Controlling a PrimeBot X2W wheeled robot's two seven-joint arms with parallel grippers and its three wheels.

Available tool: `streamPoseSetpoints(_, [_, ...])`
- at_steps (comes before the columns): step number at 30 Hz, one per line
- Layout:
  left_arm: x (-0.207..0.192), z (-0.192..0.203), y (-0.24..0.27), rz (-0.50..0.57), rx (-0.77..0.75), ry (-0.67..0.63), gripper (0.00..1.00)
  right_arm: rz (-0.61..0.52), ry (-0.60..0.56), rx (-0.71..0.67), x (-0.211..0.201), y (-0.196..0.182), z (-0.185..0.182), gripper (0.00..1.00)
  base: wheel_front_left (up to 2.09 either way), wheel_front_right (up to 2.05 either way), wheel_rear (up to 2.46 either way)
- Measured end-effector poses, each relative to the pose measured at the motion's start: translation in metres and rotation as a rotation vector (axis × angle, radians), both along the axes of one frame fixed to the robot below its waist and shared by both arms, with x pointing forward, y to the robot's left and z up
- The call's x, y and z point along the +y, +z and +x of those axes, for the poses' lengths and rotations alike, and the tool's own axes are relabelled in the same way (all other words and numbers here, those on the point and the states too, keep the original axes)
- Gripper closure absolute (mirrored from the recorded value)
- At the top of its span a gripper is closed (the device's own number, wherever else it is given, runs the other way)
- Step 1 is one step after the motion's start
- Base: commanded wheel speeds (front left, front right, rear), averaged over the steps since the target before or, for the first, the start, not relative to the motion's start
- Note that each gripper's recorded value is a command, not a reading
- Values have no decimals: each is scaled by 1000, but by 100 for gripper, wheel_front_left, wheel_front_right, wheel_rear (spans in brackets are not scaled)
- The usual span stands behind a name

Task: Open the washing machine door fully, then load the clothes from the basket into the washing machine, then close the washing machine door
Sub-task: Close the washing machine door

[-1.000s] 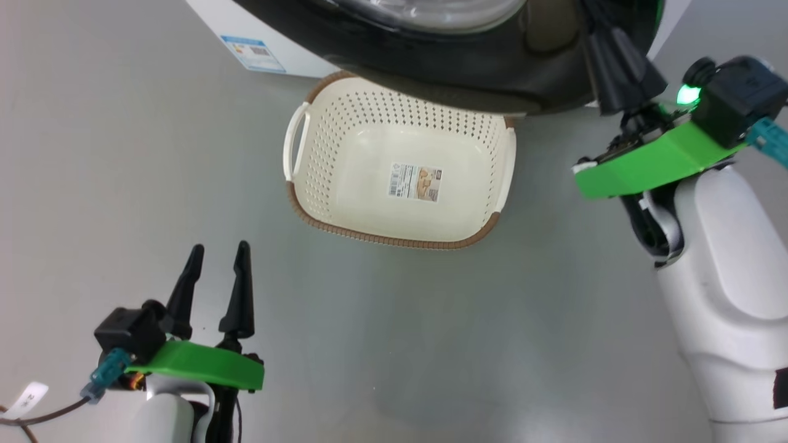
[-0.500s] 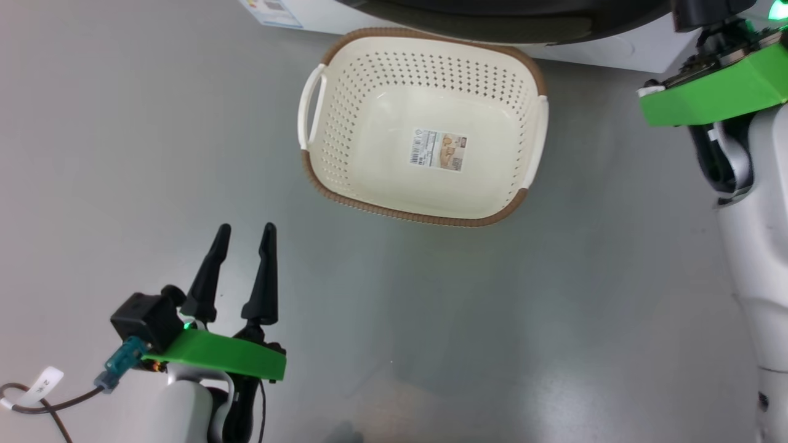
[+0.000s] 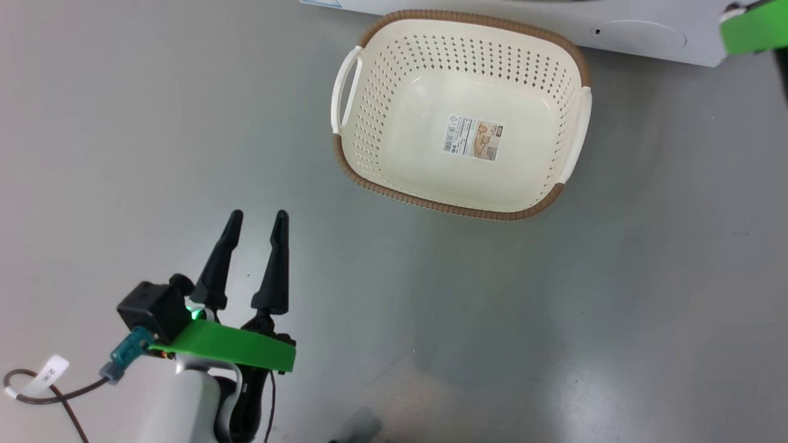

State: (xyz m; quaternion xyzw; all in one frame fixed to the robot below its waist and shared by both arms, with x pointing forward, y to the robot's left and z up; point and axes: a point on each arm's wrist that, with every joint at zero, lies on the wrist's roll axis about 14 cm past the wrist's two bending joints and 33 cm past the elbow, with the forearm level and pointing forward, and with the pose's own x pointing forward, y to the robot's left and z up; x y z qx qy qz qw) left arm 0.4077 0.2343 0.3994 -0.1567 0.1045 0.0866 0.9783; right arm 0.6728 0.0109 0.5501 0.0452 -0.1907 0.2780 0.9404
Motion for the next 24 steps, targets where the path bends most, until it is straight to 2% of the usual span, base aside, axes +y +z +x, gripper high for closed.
streamPoseSetpoints(10, [-4,2,4,-16,-15,-6,0,-44,-32,-2,-9,2,13,100,0,0,0])
streamPoseSetpoints(19, [2,6,19,-8,-64,9,0,7,-64,-19,-28,23,-7,100,0,0,0])
streamPoseSetpoints(20, [4,6,21,-6,-70,13,0,11,-61,-15,-29,22,-13,92,0,0,0])
streamPoseSetpoints(22, [6,6,24,1,-78,17,0,2,-49,3,-29,15,-28,65,0,0,0])
streamPoseSetpoints(24, [8,7,28,10,-88,20,0,1,-38,23,-29,9,-45,44,0,0,0])
